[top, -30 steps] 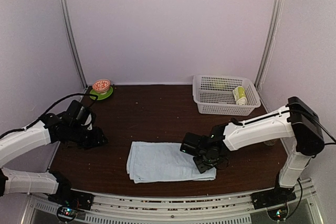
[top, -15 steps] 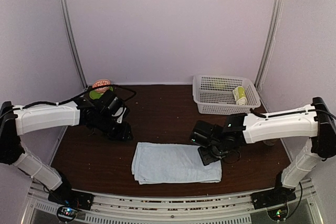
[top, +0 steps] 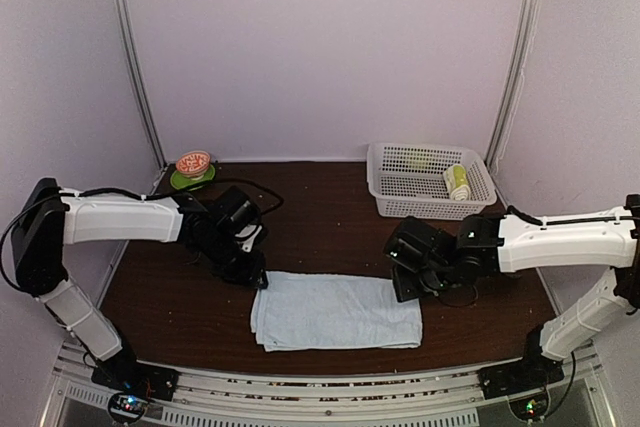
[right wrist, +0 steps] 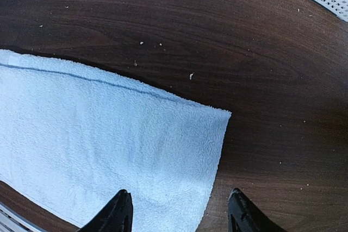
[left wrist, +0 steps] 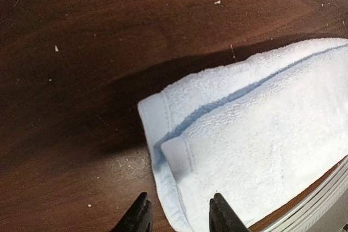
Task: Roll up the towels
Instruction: Smooth out the towel at the center of the board.
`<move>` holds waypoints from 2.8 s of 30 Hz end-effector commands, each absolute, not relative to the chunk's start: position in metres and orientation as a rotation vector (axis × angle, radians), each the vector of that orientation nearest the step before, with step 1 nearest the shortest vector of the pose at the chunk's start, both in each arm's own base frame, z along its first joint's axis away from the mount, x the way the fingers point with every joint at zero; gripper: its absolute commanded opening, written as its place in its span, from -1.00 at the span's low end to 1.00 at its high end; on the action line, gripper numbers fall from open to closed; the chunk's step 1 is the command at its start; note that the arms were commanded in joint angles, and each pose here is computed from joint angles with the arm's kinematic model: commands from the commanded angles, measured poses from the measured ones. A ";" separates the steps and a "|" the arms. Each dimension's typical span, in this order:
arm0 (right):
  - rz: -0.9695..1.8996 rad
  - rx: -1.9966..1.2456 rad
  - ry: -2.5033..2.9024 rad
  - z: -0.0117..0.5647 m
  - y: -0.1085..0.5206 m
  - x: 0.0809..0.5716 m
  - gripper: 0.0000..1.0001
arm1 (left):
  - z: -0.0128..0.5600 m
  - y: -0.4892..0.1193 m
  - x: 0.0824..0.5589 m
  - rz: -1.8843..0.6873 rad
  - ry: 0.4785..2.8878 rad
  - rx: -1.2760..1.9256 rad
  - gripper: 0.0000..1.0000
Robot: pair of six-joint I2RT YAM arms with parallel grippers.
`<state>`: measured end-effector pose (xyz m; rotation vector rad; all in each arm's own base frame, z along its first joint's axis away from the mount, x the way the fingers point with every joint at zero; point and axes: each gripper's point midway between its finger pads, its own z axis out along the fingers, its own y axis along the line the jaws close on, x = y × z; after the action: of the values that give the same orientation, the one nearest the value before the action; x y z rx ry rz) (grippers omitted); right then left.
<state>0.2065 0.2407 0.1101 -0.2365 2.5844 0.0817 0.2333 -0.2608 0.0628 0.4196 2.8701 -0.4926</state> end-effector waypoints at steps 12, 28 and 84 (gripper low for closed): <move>0.089 -0.180 2.539 0.122 0.233 0.222 0.19 | 0.045 -0.278 0.244 -0.513 2.902 0.394 -0.44; 0.101 -0.181 2.565 0.111 0.234 0.219 0.17 | 0.048 -0.285 0.247 -0.552 2.889 0.403 -0.63; 0.100 -0.182 2.569 0.108 0.232 0.218 0.17 | 0.071 -0.278 0.250 -0.409 2.853 0.420 -1.00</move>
<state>0.2171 0.2344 0.1039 -0.1873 2.5829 0.0907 0.2406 -0.2751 0.0405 0.4289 2.9347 -0.3895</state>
